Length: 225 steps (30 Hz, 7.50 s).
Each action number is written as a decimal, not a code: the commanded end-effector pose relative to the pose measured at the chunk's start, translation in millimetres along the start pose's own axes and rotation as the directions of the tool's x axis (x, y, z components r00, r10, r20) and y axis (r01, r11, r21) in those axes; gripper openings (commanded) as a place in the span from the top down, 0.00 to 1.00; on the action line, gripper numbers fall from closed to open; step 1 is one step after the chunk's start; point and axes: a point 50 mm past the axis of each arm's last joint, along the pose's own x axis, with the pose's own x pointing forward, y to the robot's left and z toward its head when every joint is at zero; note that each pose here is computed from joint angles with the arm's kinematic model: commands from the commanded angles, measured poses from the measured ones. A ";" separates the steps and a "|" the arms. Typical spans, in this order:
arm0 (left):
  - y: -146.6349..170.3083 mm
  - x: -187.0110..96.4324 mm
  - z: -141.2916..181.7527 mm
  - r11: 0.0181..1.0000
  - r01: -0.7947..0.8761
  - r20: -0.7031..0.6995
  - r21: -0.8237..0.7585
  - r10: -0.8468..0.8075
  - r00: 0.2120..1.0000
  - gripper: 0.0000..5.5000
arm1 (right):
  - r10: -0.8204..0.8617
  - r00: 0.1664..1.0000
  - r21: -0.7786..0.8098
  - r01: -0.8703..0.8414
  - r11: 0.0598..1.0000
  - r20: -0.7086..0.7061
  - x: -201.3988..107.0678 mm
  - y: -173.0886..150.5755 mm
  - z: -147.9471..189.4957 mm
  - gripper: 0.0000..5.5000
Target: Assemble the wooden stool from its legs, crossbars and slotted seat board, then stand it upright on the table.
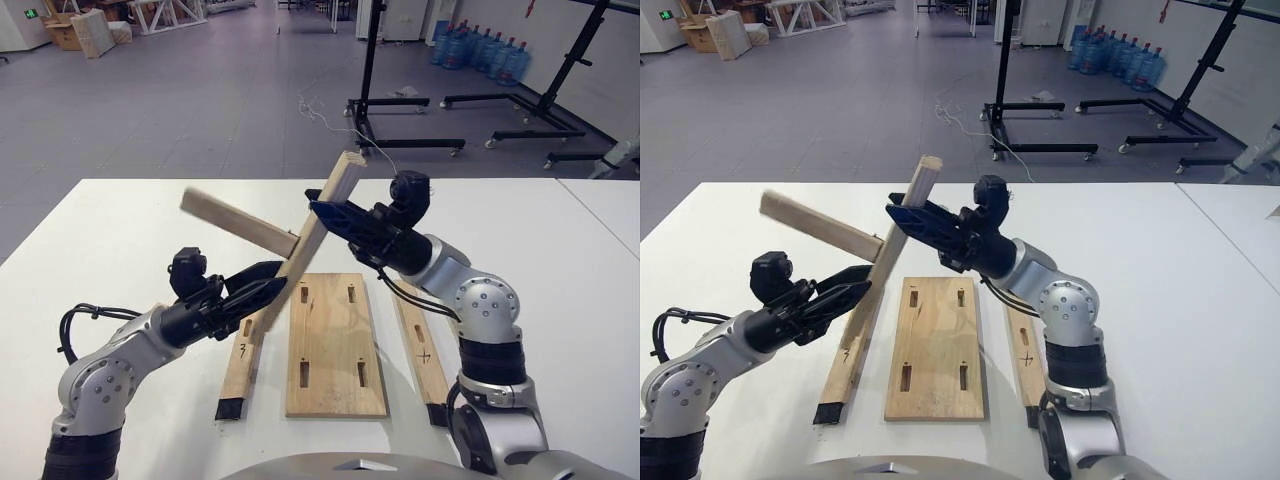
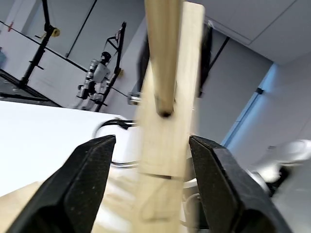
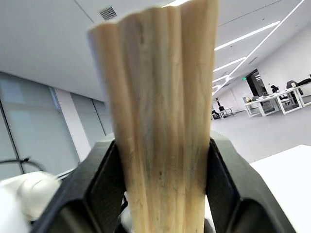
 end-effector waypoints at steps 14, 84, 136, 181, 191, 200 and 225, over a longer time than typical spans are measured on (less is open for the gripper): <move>-5.0 -23.3 12.2 0.979 -0.187 0.106 0.077 0.178 0.978 0.33 | -0.240 0.944 -0.391 0.314 0.865 0.228 -0.6 -16.1 94.8 0.62; 37.4 -37.5 23.7 0.839 -0.521 0.183 0.157 0.493 0.850 0.33 | -0.231 0.876 -0.326 0.090 0.941 -0.424 -118.3 -68.4 19.1 0.62; 44.9 -42.8 10.7 0.820 -0.549 0.147 0.164 0.530 0.835 0.33 | -0.199 0.971 -0.516 0.103 0.850 -0.134 -52.2 -8.2 98.2 0.26; -11.9 -8.6 -61.4 0.765 -0.585 0.072 0.269 0.590 0.804 0.33 | -0.857 -0.366 -0.587 0.804 -0.094 -0.363 -221.1 53.7 -55.1 0.35; -7.4 -7.0 -62.9 0.720 -0.642 0.109 0.263 0.639 0.761 0.33 | -0.804 -0.362 -0.557 0.830 -0.047 -0.471 -229.4 49.3 -65.2 0.63; 16.7 -20.4 -50.6 0.517 -0.775 0.193 0.364 0.772 0.606 0.33 | -0.990 -0.014 -0.570 0.819 0.067 -0.137 -192.2 -3.0 -11.1 0.63; -1.6 -0.8 -8.0 0.901 -0.297 0.048 0.316 0.297 0.954 0.33 | -0.231 0.947 -0.034 0.229 0.973 -0.222 -91.2 29.0 -37.4 0.63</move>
